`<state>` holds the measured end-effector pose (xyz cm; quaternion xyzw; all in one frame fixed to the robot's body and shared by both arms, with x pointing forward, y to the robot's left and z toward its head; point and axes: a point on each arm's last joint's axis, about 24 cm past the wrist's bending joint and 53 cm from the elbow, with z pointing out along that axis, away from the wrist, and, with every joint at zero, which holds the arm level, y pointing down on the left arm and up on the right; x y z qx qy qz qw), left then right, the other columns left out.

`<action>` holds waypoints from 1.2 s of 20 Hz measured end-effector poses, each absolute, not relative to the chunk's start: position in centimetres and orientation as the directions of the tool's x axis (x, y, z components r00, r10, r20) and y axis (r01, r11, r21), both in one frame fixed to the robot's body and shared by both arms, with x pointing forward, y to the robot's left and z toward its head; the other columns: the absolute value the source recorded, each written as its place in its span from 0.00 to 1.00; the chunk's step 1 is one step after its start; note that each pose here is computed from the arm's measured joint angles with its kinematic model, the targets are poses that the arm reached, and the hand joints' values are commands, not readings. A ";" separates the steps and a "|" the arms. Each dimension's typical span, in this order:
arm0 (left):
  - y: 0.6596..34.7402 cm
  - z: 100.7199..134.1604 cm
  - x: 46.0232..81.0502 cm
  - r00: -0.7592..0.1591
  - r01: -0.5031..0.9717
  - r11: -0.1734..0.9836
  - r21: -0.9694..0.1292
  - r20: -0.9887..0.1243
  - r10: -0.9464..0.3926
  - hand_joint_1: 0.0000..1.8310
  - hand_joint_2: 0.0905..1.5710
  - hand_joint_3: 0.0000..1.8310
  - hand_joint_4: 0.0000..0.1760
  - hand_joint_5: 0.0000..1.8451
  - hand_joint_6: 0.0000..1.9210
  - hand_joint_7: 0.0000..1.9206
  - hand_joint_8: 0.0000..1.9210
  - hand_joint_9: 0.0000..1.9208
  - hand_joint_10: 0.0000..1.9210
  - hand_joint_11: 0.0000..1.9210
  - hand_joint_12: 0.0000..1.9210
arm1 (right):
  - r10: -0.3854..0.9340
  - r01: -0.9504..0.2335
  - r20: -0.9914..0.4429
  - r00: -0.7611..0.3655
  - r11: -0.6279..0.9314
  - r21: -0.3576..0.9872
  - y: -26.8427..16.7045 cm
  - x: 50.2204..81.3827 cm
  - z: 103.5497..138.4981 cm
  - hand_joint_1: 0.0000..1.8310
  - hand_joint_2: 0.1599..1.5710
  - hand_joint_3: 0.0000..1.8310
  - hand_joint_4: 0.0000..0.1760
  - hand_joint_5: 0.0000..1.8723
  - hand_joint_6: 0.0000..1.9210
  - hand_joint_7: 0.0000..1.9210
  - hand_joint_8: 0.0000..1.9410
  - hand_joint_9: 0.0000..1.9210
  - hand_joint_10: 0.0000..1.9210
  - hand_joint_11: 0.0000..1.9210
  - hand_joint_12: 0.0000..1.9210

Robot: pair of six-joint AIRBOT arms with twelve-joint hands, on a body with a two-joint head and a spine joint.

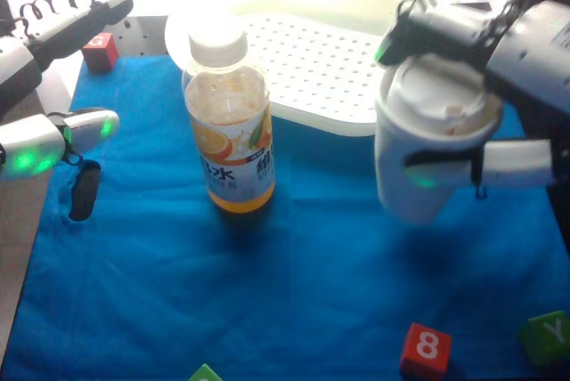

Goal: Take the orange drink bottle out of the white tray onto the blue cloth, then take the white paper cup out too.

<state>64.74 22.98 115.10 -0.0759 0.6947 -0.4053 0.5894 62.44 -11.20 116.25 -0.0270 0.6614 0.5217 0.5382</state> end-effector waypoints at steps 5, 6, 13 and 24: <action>23.1 115.1 64.8 -0.291 0.370 0.659 -0.654 -0.756 -0.587 0.39 0.84 0.00 0.85 0.00 0.00 0.00 0.00 0.00 0.00 0.00 0.00 | 0.513 -0.518 -0.717 -0.473 0.497 0.697 -11.6 63.0 112.7 0.58 0.71 0.00 0.00 0.06 0.74 0.16 0.85 0.27 0.99 0.37 1.00; 23.1 115.1 64.8 -0.291 0.370 0.659 -0.654 -0.756 -0.587 0.37 0.84 0.00 0.76 0.00 0.00 0.00 0.00 0.00 0.00 0.00 0.00 | 0.514 -0.514 -0.715 -0.474 0.497 0.699 -11.7 63.0 112.6 0.54 0.71 0.00 0.00 0.01 0.62 0.10 0.73 0.17 0.89 0.24 1.00; 23.0 115.1 64.8 -0.292 0.370 0.660 -0.654 -0.756 -0.585 0.36 0.85 0.00 0.79 0.00 0.00 0.00 0.00 0.00 0.00 0.00 0.00 | 0.493 -0.513 -0.716 -0.494 0.500 0.698 -11.5 61.9 112.0 0.32 0.67 0.00 0.00 0.00 0.00 0.00 0.00 0.00 0.06 0.00 0.67; 23.2 115.0 64.7 -0.292 0.366 0.662 -0.655 -0.756 -0.587 0.39 0.85 0.00 0.74 0.00 0.00 0.00 0.00 0.00 0.00 0.00 0.00 | 0.506 -0.570 -0.738 -0.446 0.475 0.670 -12.7 60.5 115.7 0.28 0.58 0.00 0.36 0.00 0.00 0.00 0.00 0.00 0.00 0.00 0.71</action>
